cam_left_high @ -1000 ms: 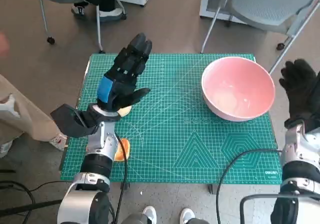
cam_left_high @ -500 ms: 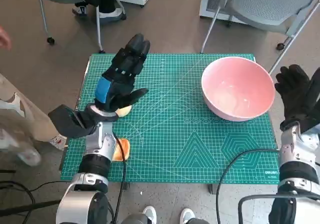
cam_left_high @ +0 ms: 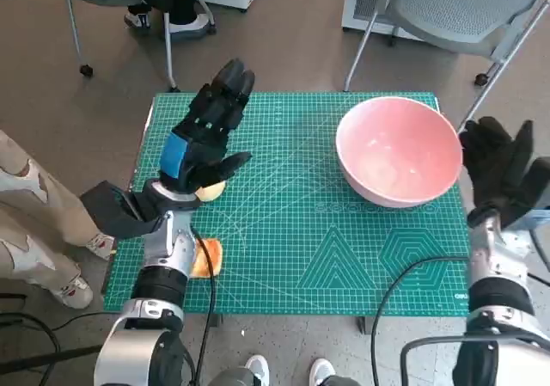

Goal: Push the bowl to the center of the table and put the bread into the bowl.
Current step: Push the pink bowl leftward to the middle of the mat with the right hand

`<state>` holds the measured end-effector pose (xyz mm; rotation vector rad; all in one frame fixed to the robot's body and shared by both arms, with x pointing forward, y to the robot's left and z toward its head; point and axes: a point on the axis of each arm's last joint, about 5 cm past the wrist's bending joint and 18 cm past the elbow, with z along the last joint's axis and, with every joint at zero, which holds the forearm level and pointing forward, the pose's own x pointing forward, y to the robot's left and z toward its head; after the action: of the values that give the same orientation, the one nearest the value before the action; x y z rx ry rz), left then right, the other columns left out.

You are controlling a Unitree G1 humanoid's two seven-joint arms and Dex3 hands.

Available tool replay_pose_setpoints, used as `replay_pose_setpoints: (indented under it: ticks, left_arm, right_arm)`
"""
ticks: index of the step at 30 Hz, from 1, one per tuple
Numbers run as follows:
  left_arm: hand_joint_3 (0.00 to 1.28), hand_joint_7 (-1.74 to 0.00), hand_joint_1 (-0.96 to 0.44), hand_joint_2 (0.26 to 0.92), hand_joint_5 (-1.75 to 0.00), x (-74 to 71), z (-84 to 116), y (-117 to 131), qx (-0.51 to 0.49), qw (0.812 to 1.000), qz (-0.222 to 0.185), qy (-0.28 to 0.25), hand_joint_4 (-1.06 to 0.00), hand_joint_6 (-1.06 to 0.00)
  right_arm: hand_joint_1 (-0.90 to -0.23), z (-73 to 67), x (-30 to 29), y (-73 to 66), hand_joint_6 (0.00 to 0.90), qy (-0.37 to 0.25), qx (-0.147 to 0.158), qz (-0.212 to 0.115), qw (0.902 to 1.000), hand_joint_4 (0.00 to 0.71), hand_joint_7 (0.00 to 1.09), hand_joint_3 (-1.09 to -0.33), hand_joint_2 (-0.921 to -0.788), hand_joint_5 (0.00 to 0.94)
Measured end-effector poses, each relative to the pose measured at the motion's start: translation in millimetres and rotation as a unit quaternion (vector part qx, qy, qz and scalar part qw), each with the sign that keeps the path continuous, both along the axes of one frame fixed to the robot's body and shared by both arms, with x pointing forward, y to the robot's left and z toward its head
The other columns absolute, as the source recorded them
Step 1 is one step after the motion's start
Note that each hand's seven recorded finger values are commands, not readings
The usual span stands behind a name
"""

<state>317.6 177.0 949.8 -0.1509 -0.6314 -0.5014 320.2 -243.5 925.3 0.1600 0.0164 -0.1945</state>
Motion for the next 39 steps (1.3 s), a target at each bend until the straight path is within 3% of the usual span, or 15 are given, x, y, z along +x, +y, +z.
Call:
replay_pose_setpoints:
  ticks: [7,22,39]
  left_arm:
    - [0.14,-0.01,-0.51,0.921,0.0,-0.2,0,2,0.002,1.0,0.004,0.003,-0.05,-0.25]
    - [0.14,-0.01,-0.52,0.921,0.0,-0.3,1,2,0.001,1.0,0.006,0.004,-0.06,-0.25]
    - [0.14,-0.01,-0.52,0.921,0.0,-1.1,0,3,0.002,1.0,0.007,0.005,-0.06,-0.25]
  right_arm:
    - [-0.594,-2.6,1.8,11.5,0.237,0.0,-0.018,0.028,0.9995,0.194,0.15,-0.79,-0.921,0.006]
    - [-0.601,-7.7,3.6,30.5,0.262,-0.005,-0.017,0.065,0.9977,0.233,0.16,-0.803,-0.921,0.019]
    - [-0.686,-11.5,4.8,47.9,0.251,0.0,-0.033,0.098,0.9946,0.255,0.15,-0.793,-0.921,0.017]
